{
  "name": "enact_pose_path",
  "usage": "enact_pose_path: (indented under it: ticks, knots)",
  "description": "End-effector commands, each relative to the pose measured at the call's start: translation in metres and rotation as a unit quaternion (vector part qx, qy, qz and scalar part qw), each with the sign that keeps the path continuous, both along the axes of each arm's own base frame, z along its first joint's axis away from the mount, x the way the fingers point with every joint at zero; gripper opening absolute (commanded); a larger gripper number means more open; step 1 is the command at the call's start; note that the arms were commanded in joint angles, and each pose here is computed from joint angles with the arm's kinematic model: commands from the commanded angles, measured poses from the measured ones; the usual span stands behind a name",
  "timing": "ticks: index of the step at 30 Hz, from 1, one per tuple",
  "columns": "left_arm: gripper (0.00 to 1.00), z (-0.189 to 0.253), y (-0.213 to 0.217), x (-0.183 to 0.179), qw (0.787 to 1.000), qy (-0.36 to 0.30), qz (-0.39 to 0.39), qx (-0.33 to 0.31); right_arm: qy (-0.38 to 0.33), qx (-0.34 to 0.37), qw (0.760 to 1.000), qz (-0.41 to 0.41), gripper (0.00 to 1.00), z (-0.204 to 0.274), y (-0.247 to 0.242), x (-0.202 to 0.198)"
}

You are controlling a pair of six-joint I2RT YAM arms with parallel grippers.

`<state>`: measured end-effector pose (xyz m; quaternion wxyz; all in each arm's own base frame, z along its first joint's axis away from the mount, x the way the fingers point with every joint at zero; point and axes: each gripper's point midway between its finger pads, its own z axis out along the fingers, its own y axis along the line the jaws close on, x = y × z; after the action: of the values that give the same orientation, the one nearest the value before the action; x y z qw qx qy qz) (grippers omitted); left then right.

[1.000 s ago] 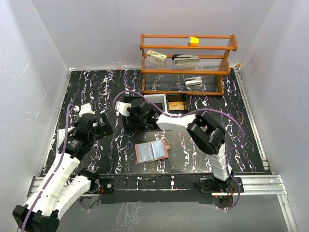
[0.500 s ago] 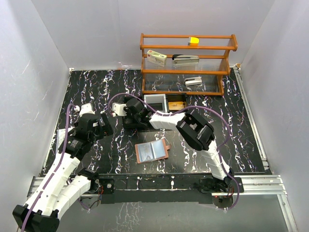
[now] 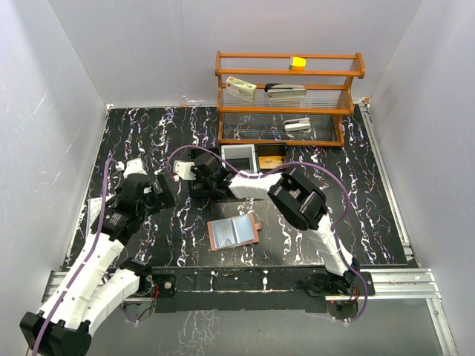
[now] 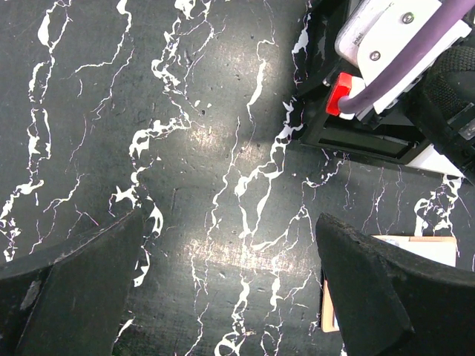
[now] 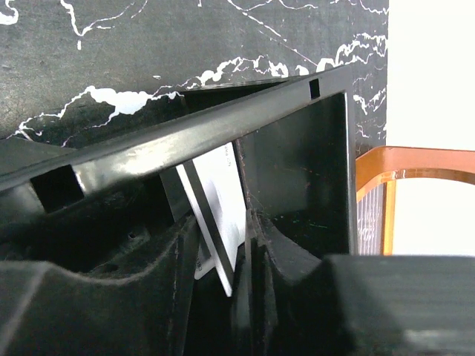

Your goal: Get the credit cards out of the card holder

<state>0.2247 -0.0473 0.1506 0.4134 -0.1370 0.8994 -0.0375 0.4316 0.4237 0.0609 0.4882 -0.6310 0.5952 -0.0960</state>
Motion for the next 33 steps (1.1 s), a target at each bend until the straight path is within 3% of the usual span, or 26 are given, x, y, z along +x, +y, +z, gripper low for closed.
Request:
enact_pose_path:
  ticks: [1, 16, 33]
  knots:
    - [0.99, -0.002, 0.001, 0.000, 1.000, 0.004, -0.006, 0.005, -0.003, 0.028, 1.000, -0.001, 0.32, 0.014, 0.004, 0.006]
    - [0.99, -0.006, -0.003, 0.000, 1.000, 0.013, -0.016, 0.003, 0.021, 0.074, 0.997, -0.029, 0.60, 0.019, 0.000, 0.011]
    - [0.99, -0.008, -0.004, 0.001, 1.000, 0.017, -0.019, 0.003, 0.036, 0.178, 0.981, -0.069, 0.63, 0.049, 0.000, 0.015]
